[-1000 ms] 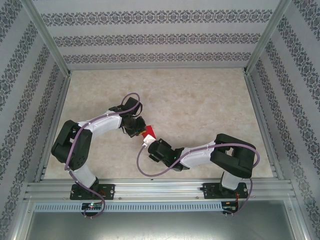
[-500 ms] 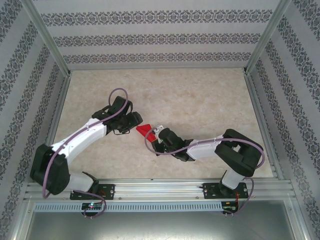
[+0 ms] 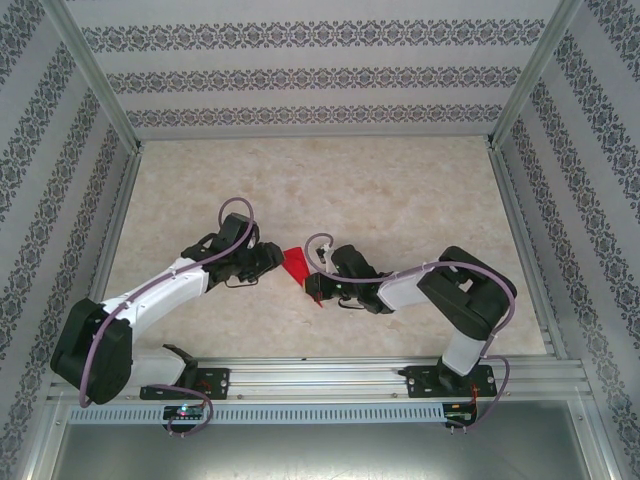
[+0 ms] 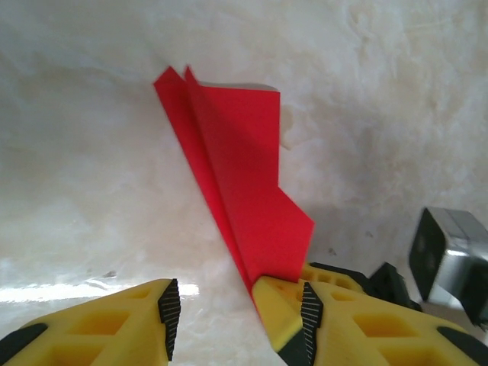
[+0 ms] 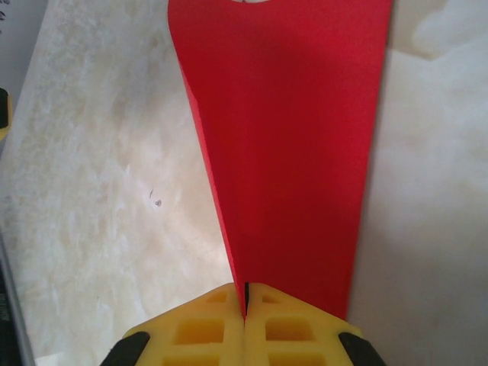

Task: Fold a paper plane with a square sheet of paper (pick it up from the middle)
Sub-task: Fold the wing for the fifth time at the center of the table.

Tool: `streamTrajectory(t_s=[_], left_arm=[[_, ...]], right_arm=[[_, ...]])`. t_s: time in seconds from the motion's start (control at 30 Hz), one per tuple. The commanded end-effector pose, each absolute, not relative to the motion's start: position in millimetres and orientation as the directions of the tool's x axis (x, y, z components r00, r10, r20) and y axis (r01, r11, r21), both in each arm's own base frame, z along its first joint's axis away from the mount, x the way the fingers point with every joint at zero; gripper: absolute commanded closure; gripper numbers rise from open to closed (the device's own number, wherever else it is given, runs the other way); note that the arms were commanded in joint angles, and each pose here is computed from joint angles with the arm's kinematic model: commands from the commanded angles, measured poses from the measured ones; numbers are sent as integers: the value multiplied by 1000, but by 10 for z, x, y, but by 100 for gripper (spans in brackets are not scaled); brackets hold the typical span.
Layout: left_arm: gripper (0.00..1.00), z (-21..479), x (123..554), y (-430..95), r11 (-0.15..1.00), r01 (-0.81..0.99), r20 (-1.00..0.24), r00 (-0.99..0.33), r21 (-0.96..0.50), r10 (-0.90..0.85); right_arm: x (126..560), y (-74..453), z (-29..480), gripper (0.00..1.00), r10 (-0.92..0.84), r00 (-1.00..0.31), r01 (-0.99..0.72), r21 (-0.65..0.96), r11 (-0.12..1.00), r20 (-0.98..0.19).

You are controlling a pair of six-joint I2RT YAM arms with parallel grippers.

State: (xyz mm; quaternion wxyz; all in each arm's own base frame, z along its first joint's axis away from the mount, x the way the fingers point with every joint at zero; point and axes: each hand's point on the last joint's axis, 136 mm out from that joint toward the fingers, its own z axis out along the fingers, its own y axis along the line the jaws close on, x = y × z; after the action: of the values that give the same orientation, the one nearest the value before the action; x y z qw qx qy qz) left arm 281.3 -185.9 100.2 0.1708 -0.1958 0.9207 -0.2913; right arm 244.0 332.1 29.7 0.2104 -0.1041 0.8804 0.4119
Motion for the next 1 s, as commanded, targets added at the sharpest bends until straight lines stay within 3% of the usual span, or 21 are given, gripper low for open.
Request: streamTrajectory(t_s=[0.0, 0.47, 0.97], left_arm=[[51, 1147, 2933, -2035, 697, -169, -229, -868, -697, -440], [52, 1016, 2976, -2478, 609, -55, -195, -921, -792, -336], [51, 786, 3096, -2743, 600, -35, -174, -942, -799, -287]], right_arm=[[2419, 3348, 289, 100, 34, -928, -282, 758, 588, -372], [2480, 3281, 159, 100, 173, -974, -45, 870, 492, -148], [2488, 3184, 21, 100, 211, -973, 26, 857, 514, -97]])
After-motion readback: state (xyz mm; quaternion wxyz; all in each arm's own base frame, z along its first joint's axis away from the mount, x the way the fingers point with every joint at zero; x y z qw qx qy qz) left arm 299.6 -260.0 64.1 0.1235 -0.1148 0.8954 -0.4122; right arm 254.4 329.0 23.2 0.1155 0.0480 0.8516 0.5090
